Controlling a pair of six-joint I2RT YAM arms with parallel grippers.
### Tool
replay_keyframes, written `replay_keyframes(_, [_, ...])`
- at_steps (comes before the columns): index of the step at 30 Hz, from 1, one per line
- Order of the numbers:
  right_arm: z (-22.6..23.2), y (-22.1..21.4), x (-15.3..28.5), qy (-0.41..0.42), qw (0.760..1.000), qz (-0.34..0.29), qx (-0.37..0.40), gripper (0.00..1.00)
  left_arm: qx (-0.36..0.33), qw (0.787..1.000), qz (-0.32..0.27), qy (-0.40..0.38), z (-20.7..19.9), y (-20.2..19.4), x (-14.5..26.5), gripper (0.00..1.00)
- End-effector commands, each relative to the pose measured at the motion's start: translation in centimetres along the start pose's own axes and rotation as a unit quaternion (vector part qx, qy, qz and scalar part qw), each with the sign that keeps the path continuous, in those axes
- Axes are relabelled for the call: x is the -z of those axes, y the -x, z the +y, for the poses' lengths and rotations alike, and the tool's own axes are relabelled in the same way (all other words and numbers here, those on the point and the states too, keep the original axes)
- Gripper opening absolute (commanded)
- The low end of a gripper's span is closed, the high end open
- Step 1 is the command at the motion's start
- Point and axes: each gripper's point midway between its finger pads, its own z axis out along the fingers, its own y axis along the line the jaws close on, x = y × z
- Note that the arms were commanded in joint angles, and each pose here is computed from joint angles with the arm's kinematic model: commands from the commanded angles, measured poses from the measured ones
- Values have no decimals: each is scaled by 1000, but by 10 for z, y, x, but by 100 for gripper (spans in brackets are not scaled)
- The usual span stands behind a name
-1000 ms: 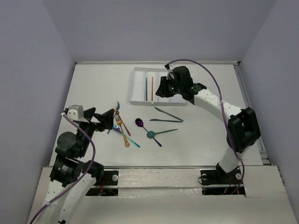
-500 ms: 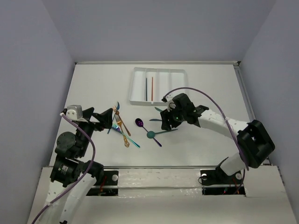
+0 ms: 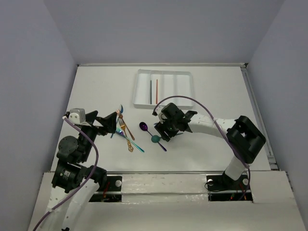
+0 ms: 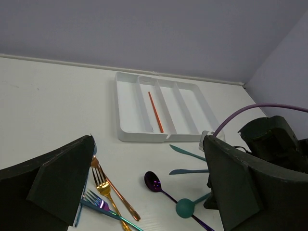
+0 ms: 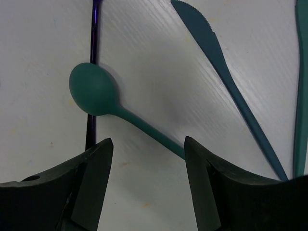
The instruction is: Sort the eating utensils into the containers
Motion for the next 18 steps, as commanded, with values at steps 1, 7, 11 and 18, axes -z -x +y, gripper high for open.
replay_keyframes(1, [-14, 14, 0, -33, 999, -5, 30, 67, -1, 999, -37, -24, -11, 23, 2, 99])
replay_keyframes(7, [-8, 2, -16, -20, 999, 24, 38, 66, -2, 999, -33, -32, -14, 22, 2, 99])
replay_keyframes(11, [5, -1, -22, -9, 998, 37, 52, 60, -2, 999, -37, -33, -14, 24, 4, 99])
replay_keyframes(18, [31, -3, -24, 13, 997, 41, 70, 36, -1, 999, -39, -35, -15, 25, 5, 99])
